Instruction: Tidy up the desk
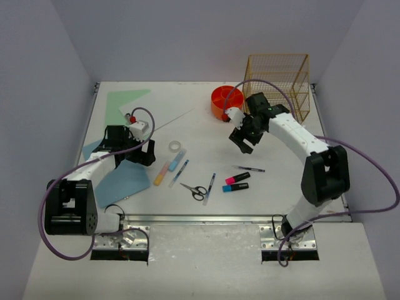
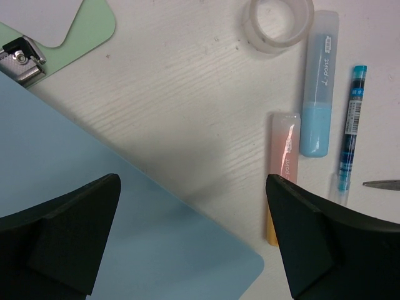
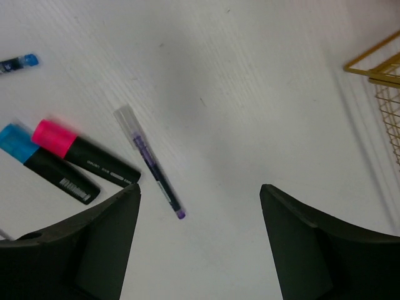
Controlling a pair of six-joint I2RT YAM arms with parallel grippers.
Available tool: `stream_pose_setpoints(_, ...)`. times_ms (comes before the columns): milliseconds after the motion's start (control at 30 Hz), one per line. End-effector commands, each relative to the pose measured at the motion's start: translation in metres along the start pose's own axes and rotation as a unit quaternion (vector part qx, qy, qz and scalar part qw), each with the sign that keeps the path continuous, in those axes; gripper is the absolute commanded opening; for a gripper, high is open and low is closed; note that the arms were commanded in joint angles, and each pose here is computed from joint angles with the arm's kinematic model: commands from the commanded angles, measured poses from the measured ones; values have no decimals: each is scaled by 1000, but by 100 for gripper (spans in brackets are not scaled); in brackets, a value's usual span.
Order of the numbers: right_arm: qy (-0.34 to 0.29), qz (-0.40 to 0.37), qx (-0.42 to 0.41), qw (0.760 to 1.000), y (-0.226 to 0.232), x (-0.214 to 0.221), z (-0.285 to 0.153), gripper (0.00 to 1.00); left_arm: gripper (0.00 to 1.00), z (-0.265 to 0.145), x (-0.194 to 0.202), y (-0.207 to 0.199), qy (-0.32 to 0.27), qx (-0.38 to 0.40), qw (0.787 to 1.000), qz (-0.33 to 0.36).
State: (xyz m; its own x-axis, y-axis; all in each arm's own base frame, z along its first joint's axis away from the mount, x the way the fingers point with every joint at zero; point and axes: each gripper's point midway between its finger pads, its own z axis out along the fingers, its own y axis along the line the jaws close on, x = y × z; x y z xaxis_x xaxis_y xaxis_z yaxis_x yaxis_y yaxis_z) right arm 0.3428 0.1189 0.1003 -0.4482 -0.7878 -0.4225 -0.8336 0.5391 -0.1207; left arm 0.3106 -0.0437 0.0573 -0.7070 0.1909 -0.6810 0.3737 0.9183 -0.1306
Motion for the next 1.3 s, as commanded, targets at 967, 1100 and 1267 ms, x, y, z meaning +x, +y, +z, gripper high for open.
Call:
stream_pose_setpoints(967,230,-129,-79,961,66,17,92,54,100,5,-10,-5,-15,18,1000,13)
stream_pose_setpoints(1100,239,-135,-69,959,66,21,98,50,100,5,-10,-4,-15,16,1000,12)
stream_pose_setpoints(1267,256,-154,-53,953,69,39,108,45,100,5,-10,-3,-15,13,1000,12)
